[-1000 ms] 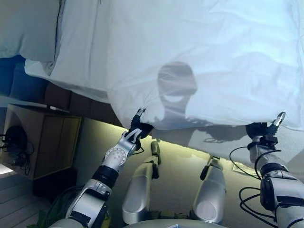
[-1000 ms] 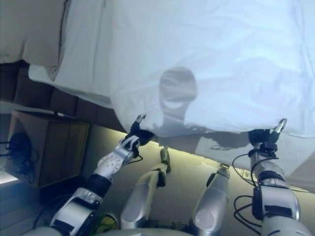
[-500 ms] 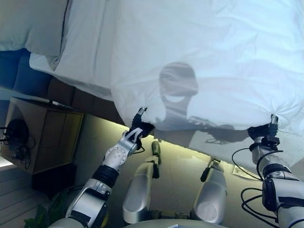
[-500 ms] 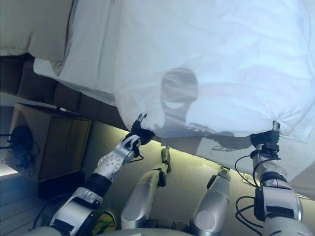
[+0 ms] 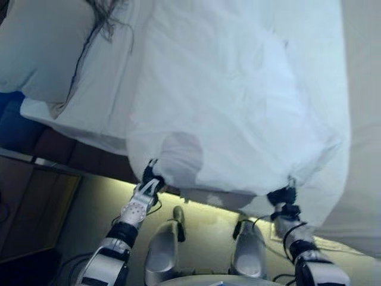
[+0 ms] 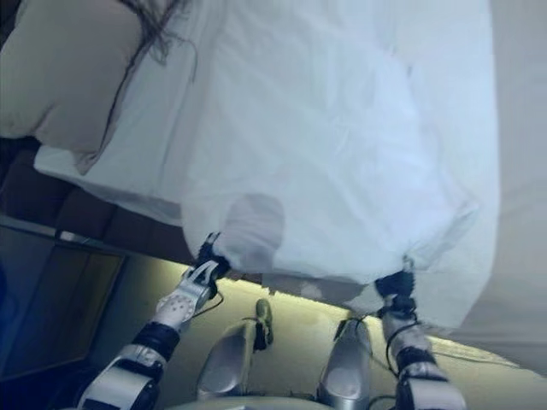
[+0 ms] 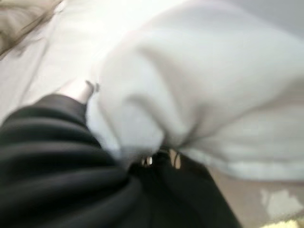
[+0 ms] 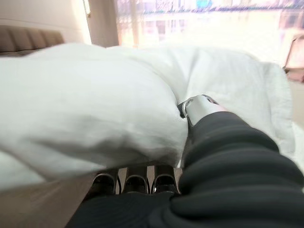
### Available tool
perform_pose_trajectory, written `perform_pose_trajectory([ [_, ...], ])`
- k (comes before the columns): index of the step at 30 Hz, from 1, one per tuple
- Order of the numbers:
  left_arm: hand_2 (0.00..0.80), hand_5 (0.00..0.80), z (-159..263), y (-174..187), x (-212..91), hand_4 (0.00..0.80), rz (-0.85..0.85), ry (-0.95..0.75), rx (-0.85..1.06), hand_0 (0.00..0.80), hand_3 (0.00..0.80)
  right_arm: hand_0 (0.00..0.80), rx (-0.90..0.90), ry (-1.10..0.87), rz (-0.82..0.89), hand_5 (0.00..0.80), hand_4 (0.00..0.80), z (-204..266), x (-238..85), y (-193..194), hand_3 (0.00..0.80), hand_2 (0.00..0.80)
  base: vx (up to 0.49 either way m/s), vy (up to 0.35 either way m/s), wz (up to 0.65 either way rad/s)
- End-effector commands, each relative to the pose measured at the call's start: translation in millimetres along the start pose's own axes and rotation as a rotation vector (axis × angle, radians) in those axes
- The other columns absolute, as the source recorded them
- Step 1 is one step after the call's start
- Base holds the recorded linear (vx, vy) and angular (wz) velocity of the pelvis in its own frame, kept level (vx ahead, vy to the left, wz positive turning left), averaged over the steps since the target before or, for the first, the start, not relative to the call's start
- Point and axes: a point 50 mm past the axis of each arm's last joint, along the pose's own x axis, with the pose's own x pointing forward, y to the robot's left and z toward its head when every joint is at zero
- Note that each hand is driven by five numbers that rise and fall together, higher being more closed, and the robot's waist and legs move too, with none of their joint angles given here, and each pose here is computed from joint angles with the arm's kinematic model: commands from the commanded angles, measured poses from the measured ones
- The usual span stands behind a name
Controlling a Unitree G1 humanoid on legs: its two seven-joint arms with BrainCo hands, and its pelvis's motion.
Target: Make the bed neatly
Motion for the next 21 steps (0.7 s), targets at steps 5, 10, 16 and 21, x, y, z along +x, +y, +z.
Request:
perform_pose_trajectory([
  [5,0.8,0.8,-4.6,6.2,-6.0,0.8,-0.102,-0.033,-0.11,0.8,0.8,0.8,-0.161,0.035,0.035,0.8,0.8,-2.9,14.9,27.6,0.8,0.8,0.067,0.127,-0.21],
  [10,0.8,0.8,-27.6,27.0,-16.3,0.8,-0.07,0.025,-0.178,0.8,0.8,0.8,-0.189,-0.021,-0.012,0.8,0.8,18.7,3.8,22.6,0.8,0.8,0.179,0.492,-0.17],
  [16,0.8,0.8,-49.8,26.9,-17.4,0.8,-0.074,0.098,-0.217,0.8,0.8,0.8,-0.241,-0.067,-0.01,0.8,0.8,29.8,16.5,36.9,0.8,0.8,0.083,0.63,-0.09],
  [21,0.8,0.8,-44.3,18.9,-14.2,0.8,-0.058,0.164,-0.077,0.8,0.8,0.8,-0.241,-0.124,-0.026,0.8,0.8,36.4,5.9,30.0,0.8,0.8,0.035,0.281,0.1],
])
